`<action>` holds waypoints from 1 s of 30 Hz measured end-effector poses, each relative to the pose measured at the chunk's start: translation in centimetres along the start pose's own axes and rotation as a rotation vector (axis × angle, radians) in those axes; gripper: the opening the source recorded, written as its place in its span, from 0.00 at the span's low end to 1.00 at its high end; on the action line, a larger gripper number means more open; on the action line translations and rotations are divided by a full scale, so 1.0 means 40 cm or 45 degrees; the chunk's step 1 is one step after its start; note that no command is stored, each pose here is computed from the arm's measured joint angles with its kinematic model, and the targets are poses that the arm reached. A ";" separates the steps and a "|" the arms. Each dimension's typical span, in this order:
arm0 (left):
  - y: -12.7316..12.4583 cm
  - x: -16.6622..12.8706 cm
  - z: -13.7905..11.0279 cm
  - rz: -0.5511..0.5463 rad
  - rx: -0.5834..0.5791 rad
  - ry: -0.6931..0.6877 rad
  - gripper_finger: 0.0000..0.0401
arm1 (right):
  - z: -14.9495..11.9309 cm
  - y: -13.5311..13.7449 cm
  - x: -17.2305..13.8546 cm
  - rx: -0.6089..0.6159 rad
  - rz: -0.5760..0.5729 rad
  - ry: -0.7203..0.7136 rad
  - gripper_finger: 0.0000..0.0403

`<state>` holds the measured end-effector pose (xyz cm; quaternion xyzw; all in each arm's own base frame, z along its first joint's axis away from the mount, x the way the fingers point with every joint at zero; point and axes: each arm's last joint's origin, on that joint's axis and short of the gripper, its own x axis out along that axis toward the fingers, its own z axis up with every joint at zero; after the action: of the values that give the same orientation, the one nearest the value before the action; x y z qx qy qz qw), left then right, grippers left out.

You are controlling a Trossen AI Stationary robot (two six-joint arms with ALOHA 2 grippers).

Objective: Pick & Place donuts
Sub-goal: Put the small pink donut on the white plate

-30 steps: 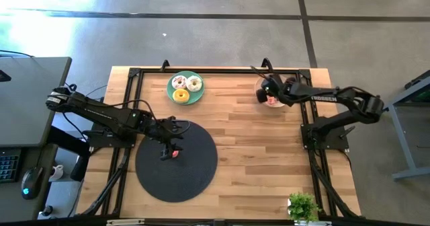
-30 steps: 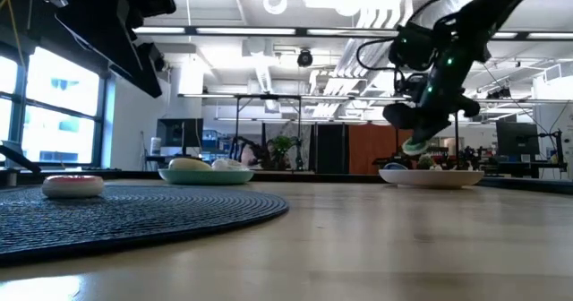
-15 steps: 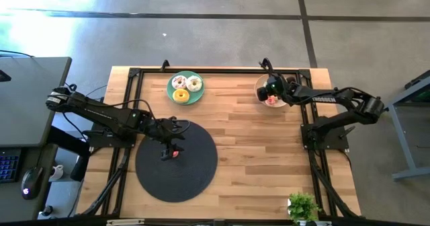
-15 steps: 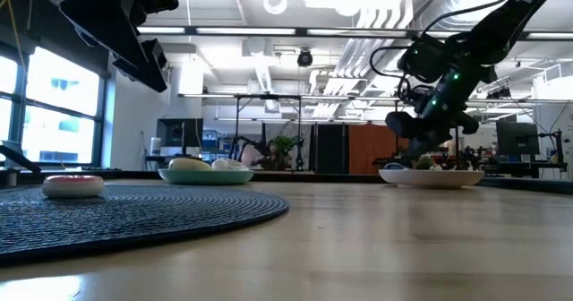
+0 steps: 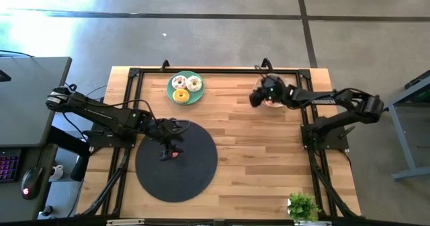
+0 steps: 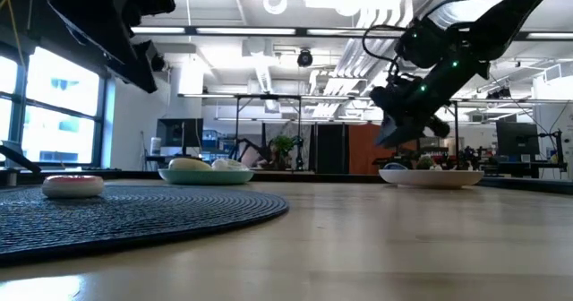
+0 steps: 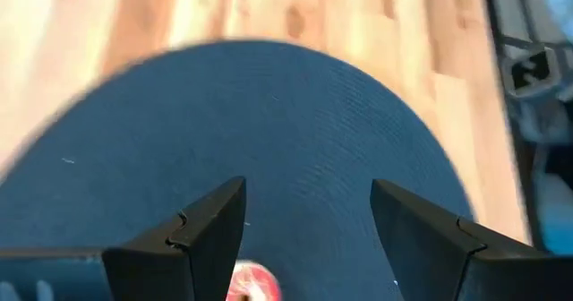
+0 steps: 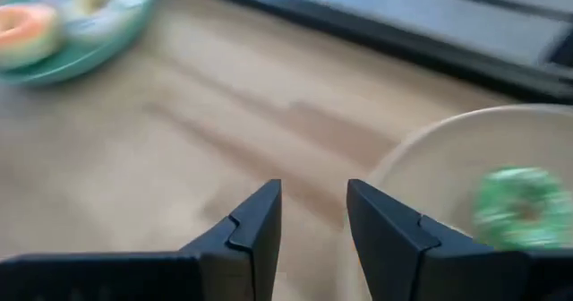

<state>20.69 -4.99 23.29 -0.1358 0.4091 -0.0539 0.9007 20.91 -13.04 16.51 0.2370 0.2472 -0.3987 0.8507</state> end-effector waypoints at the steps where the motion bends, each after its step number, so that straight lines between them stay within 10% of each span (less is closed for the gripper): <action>1: -0.002 0.000 -0.003 -0.027 -0.002 0.024 0.60 | -0.005 0.012 -0.002 -0.003 0.035 0.013 0.31; 17: 0.038 0.109 -0.170 0.348 -0.267 0.420 0.60 | -0.076 0.209 -0.079 -0.133 0.525 -0.021 0.31; 30: 0.039 0.145 -0.171 0.316 -0.256 0.349 0.29 | -0.143 0.350 -0.156 -0.945 0.966 -0.418 0.31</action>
<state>19.37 -6.07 14.36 -0.1650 0.5447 0.0805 0.8183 27.23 1.87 18.82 -0.0716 0.1325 0.0178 0.9884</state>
